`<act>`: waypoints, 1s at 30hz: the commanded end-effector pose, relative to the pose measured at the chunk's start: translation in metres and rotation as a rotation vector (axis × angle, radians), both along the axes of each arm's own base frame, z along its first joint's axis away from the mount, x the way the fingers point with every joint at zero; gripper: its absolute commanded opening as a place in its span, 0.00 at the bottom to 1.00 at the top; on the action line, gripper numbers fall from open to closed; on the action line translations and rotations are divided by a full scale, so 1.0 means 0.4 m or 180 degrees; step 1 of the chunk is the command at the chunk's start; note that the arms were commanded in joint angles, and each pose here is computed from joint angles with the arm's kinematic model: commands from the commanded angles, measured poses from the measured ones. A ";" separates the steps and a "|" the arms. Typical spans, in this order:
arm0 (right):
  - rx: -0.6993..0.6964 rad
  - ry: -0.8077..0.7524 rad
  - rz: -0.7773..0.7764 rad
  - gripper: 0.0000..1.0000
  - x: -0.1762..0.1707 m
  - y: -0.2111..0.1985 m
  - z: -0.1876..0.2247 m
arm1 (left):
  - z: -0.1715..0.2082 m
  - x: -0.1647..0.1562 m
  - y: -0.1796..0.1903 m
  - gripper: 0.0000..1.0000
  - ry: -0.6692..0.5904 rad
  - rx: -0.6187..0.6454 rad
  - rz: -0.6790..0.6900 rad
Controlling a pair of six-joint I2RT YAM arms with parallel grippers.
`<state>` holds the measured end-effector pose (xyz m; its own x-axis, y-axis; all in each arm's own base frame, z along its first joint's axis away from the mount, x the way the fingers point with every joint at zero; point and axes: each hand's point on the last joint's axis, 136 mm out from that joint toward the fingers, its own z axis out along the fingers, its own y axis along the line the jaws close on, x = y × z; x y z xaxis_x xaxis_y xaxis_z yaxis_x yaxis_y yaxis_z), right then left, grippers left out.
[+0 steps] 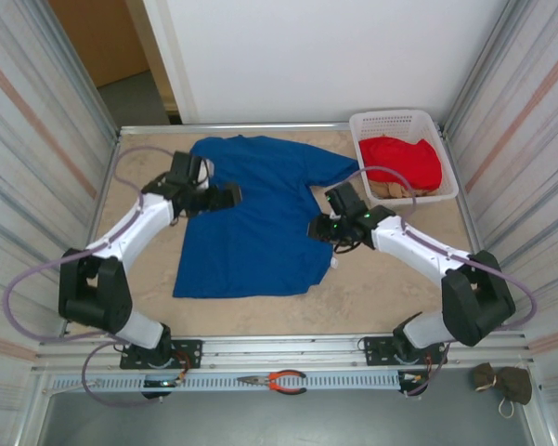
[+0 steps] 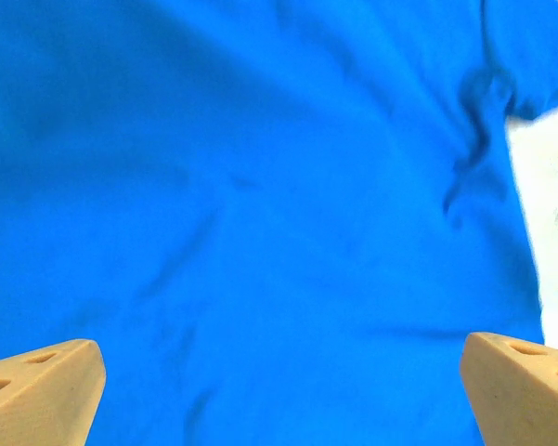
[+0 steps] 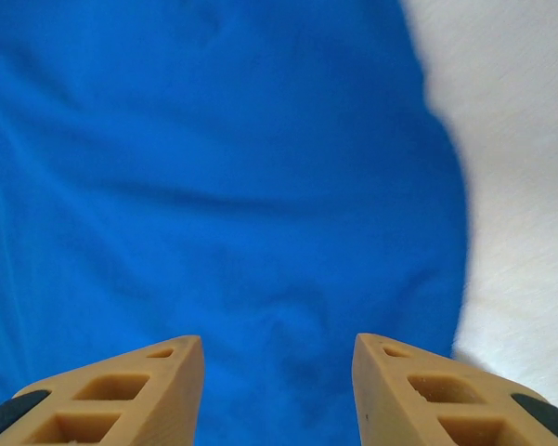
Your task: Fold the inside-out t-shirt
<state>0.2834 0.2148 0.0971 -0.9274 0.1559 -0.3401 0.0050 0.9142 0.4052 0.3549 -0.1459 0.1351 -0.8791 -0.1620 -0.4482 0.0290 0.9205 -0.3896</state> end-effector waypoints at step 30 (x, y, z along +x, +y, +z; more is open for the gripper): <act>-0.0677 0.0189 -0.0387 0.57 -0.185 -0.183 -0.035 | -0.035 -0.227 -0.089 0.99 0.0243 0.0056 -0.0422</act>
<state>0.2369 0.1642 0.0873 -0.9115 0.2119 -0.3525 0.0978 0.9441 0.3147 0.2802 -0.1861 0.1135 -0.9195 -0.0592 -0.3886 0.1117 0.9085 -0.4027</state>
